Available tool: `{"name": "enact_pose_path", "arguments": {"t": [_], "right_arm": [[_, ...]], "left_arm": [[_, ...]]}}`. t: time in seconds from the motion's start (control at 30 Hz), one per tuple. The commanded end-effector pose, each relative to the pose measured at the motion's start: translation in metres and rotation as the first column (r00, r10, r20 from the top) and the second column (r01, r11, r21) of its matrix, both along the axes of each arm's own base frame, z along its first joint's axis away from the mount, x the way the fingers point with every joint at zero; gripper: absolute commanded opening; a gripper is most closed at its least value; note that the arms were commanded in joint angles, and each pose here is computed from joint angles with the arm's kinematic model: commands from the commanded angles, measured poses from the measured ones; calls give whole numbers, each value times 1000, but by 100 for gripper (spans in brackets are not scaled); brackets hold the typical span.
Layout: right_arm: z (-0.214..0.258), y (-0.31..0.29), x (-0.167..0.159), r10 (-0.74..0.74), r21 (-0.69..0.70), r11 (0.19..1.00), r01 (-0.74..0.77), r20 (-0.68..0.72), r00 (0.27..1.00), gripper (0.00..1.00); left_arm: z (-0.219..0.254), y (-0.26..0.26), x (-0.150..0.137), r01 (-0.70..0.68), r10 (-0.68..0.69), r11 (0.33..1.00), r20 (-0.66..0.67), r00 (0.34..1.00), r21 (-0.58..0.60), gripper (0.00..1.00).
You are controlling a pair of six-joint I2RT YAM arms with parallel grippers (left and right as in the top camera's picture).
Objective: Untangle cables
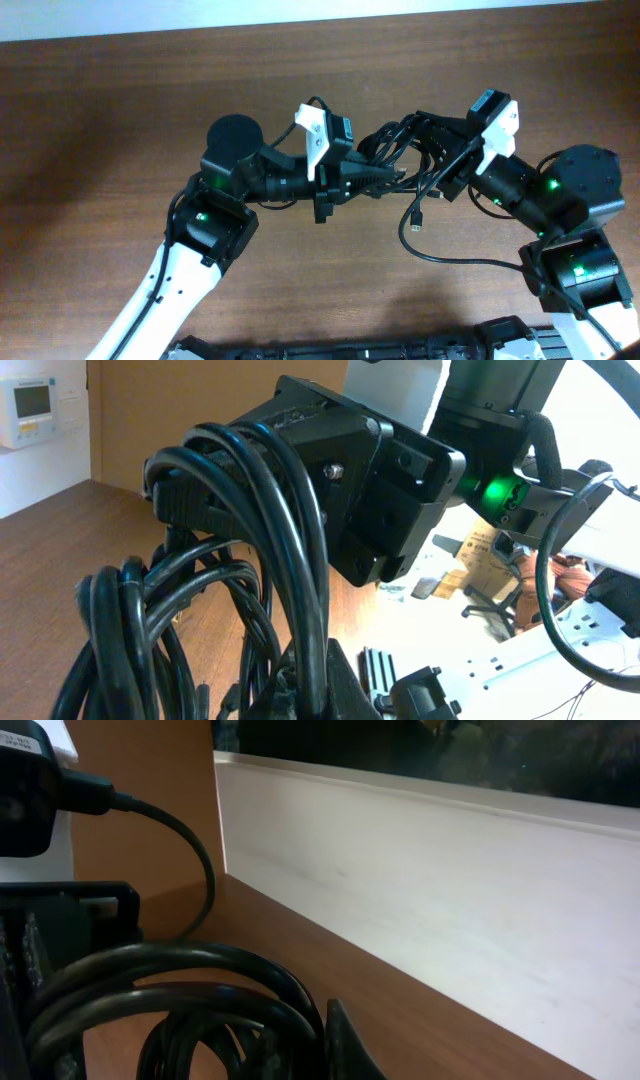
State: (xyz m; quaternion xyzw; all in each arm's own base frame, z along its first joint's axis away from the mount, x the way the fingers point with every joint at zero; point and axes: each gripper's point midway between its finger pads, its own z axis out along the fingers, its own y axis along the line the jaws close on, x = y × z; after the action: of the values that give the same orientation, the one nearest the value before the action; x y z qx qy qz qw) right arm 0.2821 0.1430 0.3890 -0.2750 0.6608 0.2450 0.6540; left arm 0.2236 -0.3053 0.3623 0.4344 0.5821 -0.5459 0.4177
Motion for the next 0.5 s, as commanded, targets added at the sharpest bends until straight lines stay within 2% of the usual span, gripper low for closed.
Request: {"name": "enact_pose_path", "arguments": {"t": [0.0, 0.03, 0.07, 0.1, 0.13, 0.17, 0.23, 0.3, 0.47], "right_arm": [[23, -22, 12, -144, 42, 989, 142, 57, 988, 4], [22, -22, 12, -144, 41, 989, 142, 51, 988, 4], [19, -22, 12, -144, 37, 989, 143, 38, 989, 10], [11, -22, 12, -143, 28, 989, 143, 8, 990, 38], [3, -22, 12, -143, 17, 989, 144, -28, 989, 61], [-9, -22, 11, -144, 2, 989, 145, -77, 987, 76], [-37, -20, 5, -133, -29, 991, 130, -198, 971, 94], [-56, -18, -4, -113, -48, 993, 103, -288, 951, 100], [-79, -22, -10, -135, -80, 990, 113, -379, 915, 99]], "left_arm": [[-5, 1, -15, 60, -60, 998, -29, 998, 11, 0], [-7, 1, -11, 41, -40, 999, -40, 998, 20, 0], [-9, 1, -9, 25, -24, 999, -45, 999, 25, 0], [-9, 1, -6, 10, -8, 1000, -44, 999, 27, 0], [-8, 1, -5, 4, -3, 1000, -36, 999, 24, 0], [-4, 1, -5, 5, -5, 1000, -18, 1000, 12, 0], [6, 0, -4, 4, -4, 1000, 34, 999, -20, 0], [10, 0, 1, -25, 26, 999, 55, 998, -31, 0], [9, 16, 34, -175, 175, 984, 13, 984, -27, 0]]}}
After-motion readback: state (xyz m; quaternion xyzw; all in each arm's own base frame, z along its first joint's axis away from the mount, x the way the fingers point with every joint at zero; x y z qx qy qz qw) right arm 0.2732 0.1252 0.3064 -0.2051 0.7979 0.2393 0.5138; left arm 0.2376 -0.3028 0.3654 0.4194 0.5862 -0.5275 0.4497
